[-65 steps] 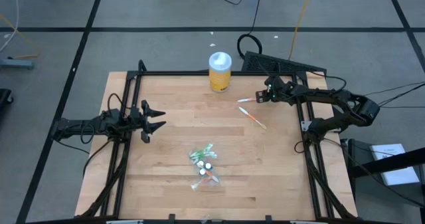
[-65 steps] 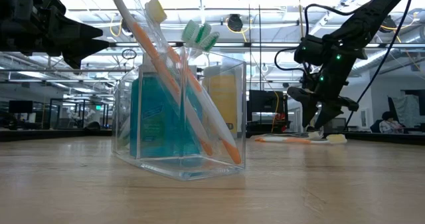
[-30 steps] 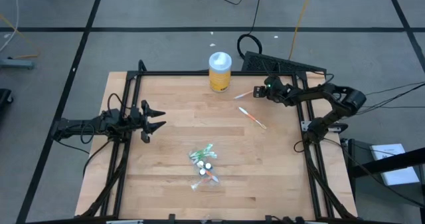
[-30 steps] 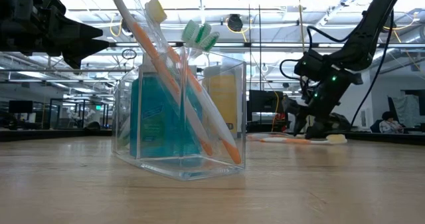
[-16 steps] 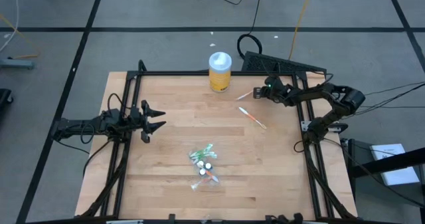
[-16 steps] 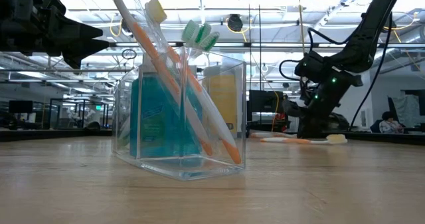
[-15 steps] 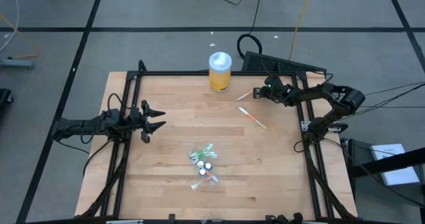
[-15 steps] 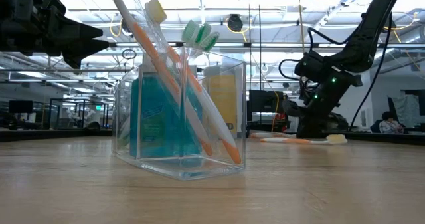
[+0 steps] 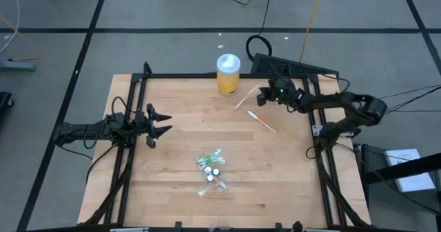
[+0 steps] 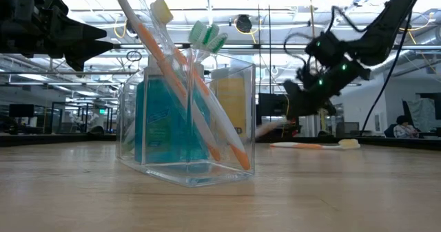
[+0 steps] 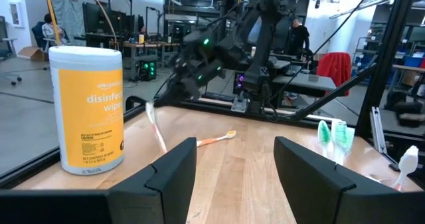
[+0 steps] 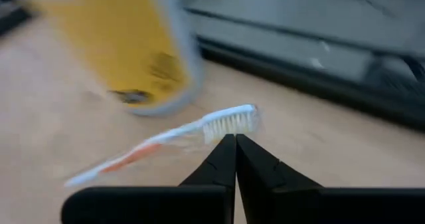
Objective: Pick & Place toothbrushing station
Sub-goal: Put the orange toothbrush into the transparent organizer
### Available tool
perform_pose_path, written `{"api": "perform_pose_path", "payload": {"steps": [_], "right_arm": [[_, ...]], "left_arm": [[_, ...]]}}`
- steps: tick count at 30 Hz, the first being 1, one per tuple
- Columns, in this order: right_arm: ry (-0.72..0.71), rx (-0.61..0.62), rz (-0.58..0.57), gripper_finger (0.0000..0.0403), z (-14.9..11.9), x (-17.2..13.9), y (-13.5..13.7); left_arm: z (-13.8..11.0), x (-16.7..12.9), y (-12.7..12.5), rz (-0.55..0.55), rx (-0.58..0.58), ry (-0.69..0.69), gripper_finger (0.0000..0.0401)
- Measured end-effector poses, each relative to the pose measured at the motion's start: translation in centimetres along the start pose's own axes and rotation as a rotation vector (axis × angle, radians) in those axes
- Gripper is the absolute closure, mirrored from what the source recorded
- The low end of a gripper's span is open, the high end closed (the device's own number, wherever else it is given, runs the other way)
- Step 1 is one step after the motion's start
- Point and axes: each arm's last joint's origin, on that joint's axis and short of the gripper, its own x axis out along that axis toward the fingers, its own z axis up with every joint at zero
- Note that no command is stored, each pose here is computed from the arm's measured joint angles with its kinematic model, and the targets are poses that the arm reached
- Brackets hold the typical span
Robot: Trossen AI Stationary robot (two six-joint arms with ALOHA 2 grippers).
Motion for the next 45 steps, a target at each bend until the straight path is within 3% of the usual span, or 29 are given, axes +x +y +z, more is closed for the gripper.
{"api": "perform_pose_path", "payload": {"steps": [11, 16, 22, 27, 35, 40, 45], "right_arm": [[-0.256, -0.303, 0.319, 0.0403, 2.3, -6.5, 6.8], [-0.330, -0.409, 0.539, 0.0403, 2.1, -9.7, 9.4], [-0.358, -0.446, 0.707, 0.0403, 1.1, -12.2, 11.8], [-0.369, -0.449, 0.937, 0.0403, 0.0, -14.2, 13.9], [-0.499, -0.430, 1.195, 0.0403, -1.4, -18.2, 16.7], [-0.531, -0.419, 1.295, 0.0403, -2.8, -19.2, 18.3], [-0.511, -0.429, 1.326, 0.0403, -3.3, -18.9, 21.0]], "left_arm": [[0.0, 0.0, 0.0, 0.000, 0.000, 0.001, 0.0192], [0.0, 0.0, 0.0, 0.000, 0.000, 0.000, 0.0192], [0.0, 0.0, 0.0, 0.000, 0.000, 0.000, 0.0192], [0.0, 0.0, 0.0, 0.000, 0.000, 0.000, 0.0192], [0.0, 0.0, 0.0, 0.000, 0.000, 0.000, 0.0192], [0.0, 0.0, 0.0, 0.000, 0.000, 0.000, 0.0192], [0.0, 0.0, 0.0, 0.000, 0.000, 0.000, 0.0192]]}}
